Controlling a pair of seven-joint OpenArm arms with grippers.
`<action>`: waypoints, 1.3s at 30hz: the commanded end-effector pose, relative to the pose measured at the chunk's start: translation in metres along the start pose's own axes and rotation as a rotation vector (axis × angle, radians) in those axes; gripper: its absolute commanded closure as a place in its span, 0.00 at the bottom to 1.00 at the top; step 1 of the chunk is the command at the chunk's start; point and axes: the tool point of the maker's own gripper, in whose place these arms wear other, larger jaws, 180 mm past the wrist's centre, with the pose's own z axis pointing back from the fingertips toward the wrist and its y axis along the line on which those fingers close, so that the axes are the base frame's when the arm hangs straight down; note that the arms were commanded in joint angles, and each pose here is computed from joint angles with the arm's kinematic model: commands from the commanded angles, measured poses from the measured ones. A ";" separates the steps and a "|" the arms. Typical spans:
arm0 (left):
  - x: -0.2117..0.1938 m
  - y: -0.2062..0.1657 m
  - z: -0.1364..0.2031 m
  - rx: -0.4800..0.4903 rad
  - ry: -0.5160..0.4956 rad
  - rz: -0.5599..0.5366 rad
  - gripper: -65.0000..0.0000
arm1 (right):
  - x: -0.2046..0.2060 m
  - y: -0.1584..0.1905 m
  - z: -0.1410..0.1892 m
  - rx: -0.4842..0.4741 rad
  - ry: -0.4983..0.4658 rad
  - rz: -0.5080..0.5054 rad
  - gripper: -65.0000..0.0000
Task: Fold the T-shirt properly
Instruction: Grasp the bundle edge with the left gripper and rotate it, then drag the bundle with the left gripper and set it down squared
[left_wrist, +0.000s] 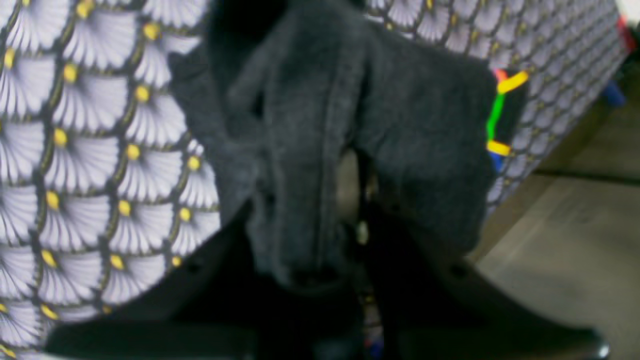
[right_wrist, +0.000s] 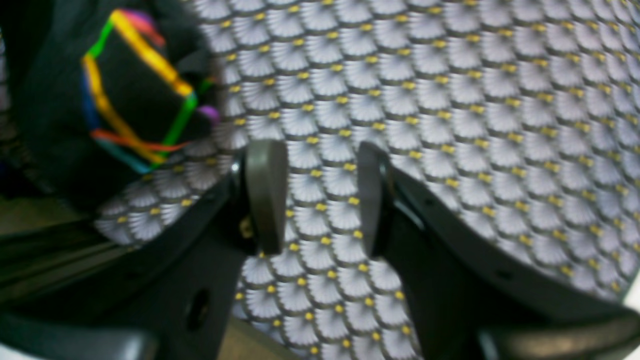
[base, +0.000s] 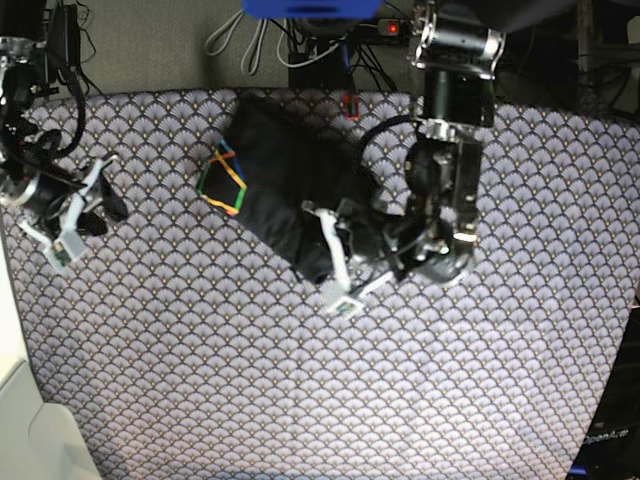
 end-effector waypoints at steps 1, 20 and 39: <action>0.034 -0.010 0.006 -0.004 -0.080 -0.058 0.99 | 0.011 -0.008 0.008 -0.021 -0.040 0.015 0.63; 0.084 -0.065 -0.041 0.075 -0.031 -0.485 0.99 | -0.011 -0.047 0.043 -0.164 -0.038 -0.073 0.63; 0.108 -0.066 -0.050 0.192 0.054 -0.760 0.99 | -0.012 -0.048 0.043 -0.165 -0.036 -0.075 0.63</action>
